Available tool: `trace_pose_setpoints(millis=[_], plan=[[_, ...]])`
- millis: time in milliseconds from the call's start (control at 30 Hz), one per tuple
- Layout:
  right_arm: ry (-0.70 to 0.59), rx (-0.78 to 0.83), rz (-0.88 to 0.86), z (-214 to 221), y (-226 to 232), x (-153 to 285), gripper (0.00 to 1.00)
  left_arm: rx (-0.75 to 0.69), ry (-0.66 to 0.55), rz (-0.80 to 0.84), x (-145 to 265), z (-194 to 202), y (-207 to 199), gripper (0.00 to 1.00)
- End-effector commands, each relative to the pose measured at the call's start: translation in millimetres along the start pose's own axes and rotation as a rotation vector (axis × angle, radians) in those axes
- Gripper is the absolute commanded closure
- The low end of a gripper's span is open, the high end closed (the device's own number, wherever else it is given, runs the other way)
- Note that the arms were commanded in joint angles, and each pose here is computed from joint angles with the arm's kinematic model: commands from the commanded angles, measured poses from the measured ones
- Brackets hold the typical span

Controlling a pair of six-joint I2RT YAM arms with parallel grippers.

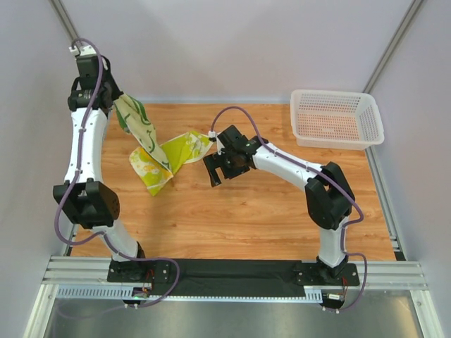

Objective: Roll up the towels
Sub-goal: Move the towel to the center of the board

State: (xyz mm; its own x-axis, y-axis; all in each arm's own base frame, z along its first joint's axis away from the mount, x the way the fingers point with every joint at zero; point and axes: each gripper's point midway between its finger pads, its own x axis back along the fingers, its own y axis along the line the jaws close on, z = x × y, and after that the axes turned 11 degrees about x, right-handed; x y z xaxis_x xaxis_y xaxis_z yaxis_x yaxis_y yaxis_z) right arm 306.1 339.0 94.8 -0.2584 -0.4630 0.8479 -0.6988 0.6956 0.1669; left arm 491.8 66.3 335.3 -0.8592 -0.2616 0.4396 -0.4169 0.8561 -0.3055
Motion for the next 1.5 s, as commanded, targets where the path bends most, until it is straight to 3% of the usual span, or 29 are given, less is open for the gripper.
trace_pose_setpoints(millis=[0, 133, 267, 367, 467, 500, 567, 600, 667, 700, 733, 767, 800, 900, 1000, 1167, 1367, 1467], plan=[[-0.056, 0.006, 0.013, -14.1, -4.3, 16.6, 0.00, 0.073, -0.243, 0.104, 62.7, -80.4, -17.0, 1.00], [-0.079, -0.015, 0.013, -25.7, -9.1, 21.6, 0.00, 0.086, -0.327, 0.265, 110.1, -117.3, -46.3, 1.00], [-0.146, -0.106, 0.048, -50.8, -36.2, 41.8, 0.00, 0.106, -0.238, 0.549, 140.5, -93.3, -95.5, 1.00], [-0.199, -0.216, 0.152, -65.8, -79.1, 71.3, 0.00, 0.013, -0.088, 0.677, 149.2, -45.7, -129.1, 1.00], [-0.208, -0.367, 0.261, -57.8, -129.5, 102.6, 0.00, -0.171, 0.098, 0.766, 171.0, 31.0, -160.3, 1.00], [-0.188, -0.442, 0.307, -43.5, -153.8, 120.0, 0.00, -0.229, 0.222, 0.787, 175.7, 79.2, -166.9, 1.00], [-0.159, -0.542, 0.359, -21.1, -177.1, 134.6, 0.00, -0.317, 0.305, 0.820, 187.2, 124.0, -169.8, 0.99], [-0.160, -0.597, 0.395, -7.0, -194.4, 152.4, 0.00, -0.381, 0.417, 0.833, 194.6, 175.3, -172.2, 0.92], [-0.134, -0.632, 0.465, 20.3, -211.5, 162.0, 0.00, -0.466, 0.506, 0.817, 196.4, 224.0, -170.5, 0.71], [-0.161, -0.646, 0.497, 26.2, -220.7, 178.0, 0.00, -0.512, 0.595, 0.817, 204.8, 260.8, -167.6, 0.33], [-0.154, -0.646, 0.515, 33.6, -224.2, 181.7, 0.00, -0.513, 0.667, 0.812, 205.9, 283.0, -166.8, 0.04], [-0.148, -0.640, 0.544, 40.0, -229.7, 186.2, 0.00, -0.506, 0.706, 0.808, 208.5, 295.0, -166.0, 0.00], [-0.133, -0.645, 0.554, 48.7, -231.6, 186.6, 0.00, -0.501, 0.732, 0.806, 209.8, 307.9, -164.8, 0.00], [-0.124, -0.647, 0.532, 55.1, -226.6, 183.6, 0.00, -0.465, 0.666, 0.769, 208.5, 295.6, -161.9, 0.00], [-0.145, -0.671, 0.388, 46.0, -207.1, 163.5, 0.00, -0.469, 0.581, 0.627, 185.8, 269.9, -140.4, 0.00], [-0.082, -0.653, 0.204, 43.0, -166.9, 114.3, 0.00, -0.273, 0.617, 0.416, 138.8, 248.5, -78.6, 0.02], [0.104, -0.623, 0.156, 61.3, -130.6, 71.8, 0.02, -0.126, 0.718, 0.127, 102.8, 265.6, 8.4, 0.11], [0.154, -0.647, 0.163, 78.0, -128.5, 62.3, 0.05, -0.003, 0.782, 0.087, 98.5, 283.4, 33.5, 0.15]])
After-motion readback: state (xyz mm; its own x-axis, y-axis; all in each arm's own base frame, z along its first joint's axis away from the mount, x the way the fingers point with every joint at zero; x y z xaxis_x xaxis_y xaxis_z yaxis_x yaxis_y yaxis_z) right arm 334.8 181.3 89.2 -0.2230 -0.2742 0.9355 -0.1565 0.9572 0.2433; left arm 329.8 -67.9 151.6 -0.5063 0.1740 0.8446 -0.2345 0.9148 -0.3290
